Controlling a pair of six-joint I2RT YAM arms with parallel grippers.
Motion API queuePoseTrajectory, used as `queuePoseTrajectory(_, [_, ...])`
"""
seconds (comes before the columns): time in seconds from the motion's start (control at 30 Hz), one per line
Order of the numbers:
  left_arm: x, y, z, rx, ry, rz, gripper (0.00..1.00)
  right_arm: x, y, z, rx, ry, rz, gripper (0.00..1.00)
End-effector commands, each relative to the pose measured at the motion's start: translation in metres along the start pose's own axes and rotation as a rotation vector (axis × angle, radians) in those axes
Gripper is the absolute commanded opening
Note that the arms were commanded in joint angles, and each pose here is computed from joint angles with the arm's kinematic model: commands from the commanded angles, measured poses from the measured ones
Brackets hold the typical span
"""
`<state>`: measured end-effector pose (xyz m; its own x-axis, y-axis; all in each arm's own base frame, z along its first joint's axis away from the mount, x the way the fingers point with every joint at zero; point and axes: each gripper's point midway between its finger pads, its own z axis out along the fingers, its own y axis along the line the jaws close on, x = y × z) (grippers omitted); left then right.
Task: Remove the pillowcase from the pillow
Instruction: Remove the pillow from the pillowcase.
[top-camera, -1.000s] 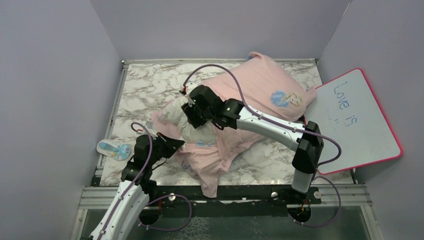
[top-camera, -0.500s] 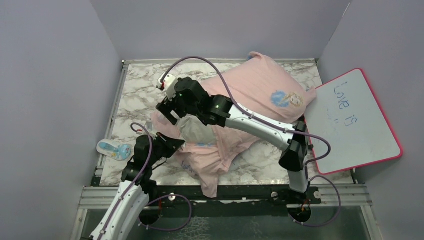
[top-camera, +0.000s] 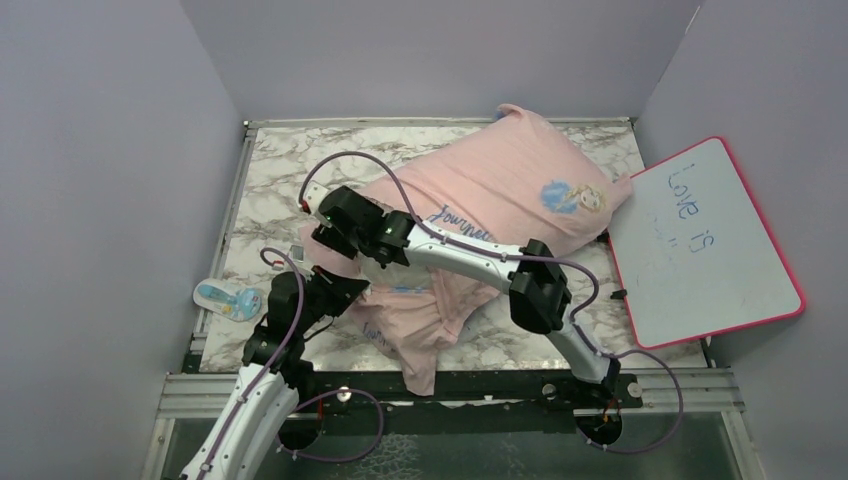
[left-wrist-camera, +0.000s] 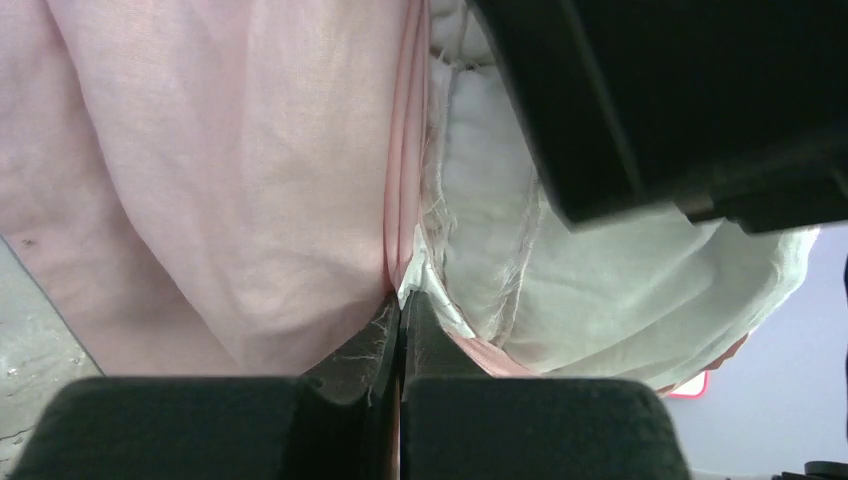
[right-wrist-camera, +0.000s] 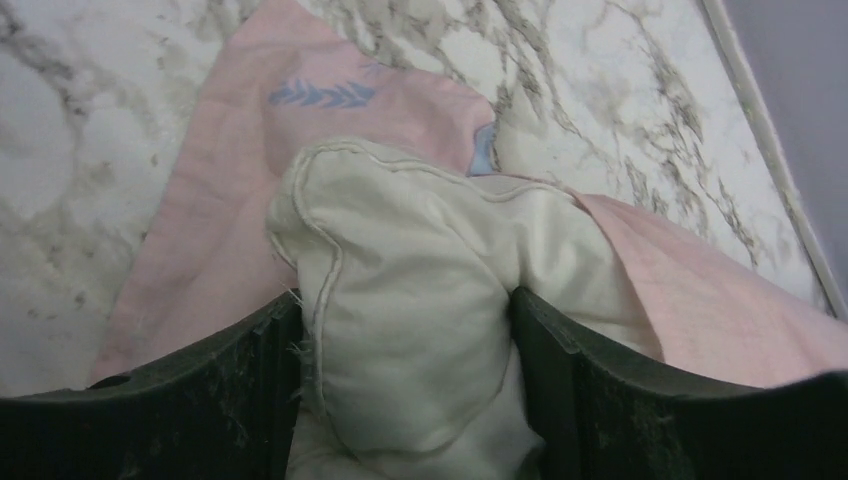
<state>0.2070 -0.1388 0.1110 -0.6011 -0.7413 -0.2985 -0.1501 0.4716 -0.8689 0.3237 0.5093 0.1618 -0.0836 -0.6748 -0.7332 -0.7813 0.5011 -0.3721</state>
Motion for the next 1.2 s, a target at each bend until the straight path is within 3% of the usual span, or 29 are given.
queuePoseTrajectory(0.0, [0.008, 0.013, 0.0, -0.037, 0.023, -0.015, 0.0, 0.009, -0.057, 0.0, 0.374, 0.063, 0.011, 0.59])
queuePoseTrajectory(0.13, [0.007, 0.016, 0.001, -0.049, 0.014, -0.024, 0.0, -0.045, -0.089, -0.037, 0.436, -0.135, 0.122, 0.08])
queuePoseTrajectory(0.17, [0.007, 0.018, 0.001, -0.054, 0.013, -0.025, 0.0, -0.056, -0.098, -0.048, 0.453, -0.176, 0.149, 0.02])
queuePoseTrajectory(0.3, [0.01, 0.031, 0.001, -0.112, 0.016, -0.05, 0.0, -0.101, -0.14, -0.094, 0.502, -0.309, 0.274, 0.01])
queuePoseTrajectory(0.5, [0.017, 0.053, 0.003, -0.18, 0.026, -0.085, 0.0, -0.147, -0.169, -0.143, 0.416, -0.454, 0.429, 0.01])
queuePoseTrajectory(0.6, [0.02, 0.059, 0.004, -0.198, 0.035, -0.089, 0.0, -0.154, -0.166, -0.153, 0.368, -0.491, 0.453, 0.01])
queuePoseTrajectory(0.7, [0.018, 0.051, 0.004, -0.161, 0.036, -0.075, 0.0, -0.14, -0.139, -0.131, 0.258, -0.439, 0.424, 0.01])
queuePoseTrajectory(0.8, [0.015, 0.037, 0.005, -0.093, 0.028, -0.05, 0.0, -0.102, -0.102, -0.091, 0.152, -0.283, 0.362, 0.14])
queuePoseTrajectory(0.9, [0.011, 0.029, 0.005, -0.07, 0.015, -0.034, 0.0, -0.059, -0.079, -0.068, 0.113, -0.105, 0.355, 0.43])
queuePoseTrajectory(0.97, [0.009, 0.026, 0.004, -0.064, 0.015, -0.023, 0.0, -0.042, -0.072, -0.071, 0.088, -0.039, 0.347, 0.57])
queuePoseTrajectory(1.17, [0.002, 0.012, 0.006, -0.065, 0.028, 0.048, 0.02, -0.05, -0.045, -0.136, -0.142, -0.103, 0.351, 0.66])
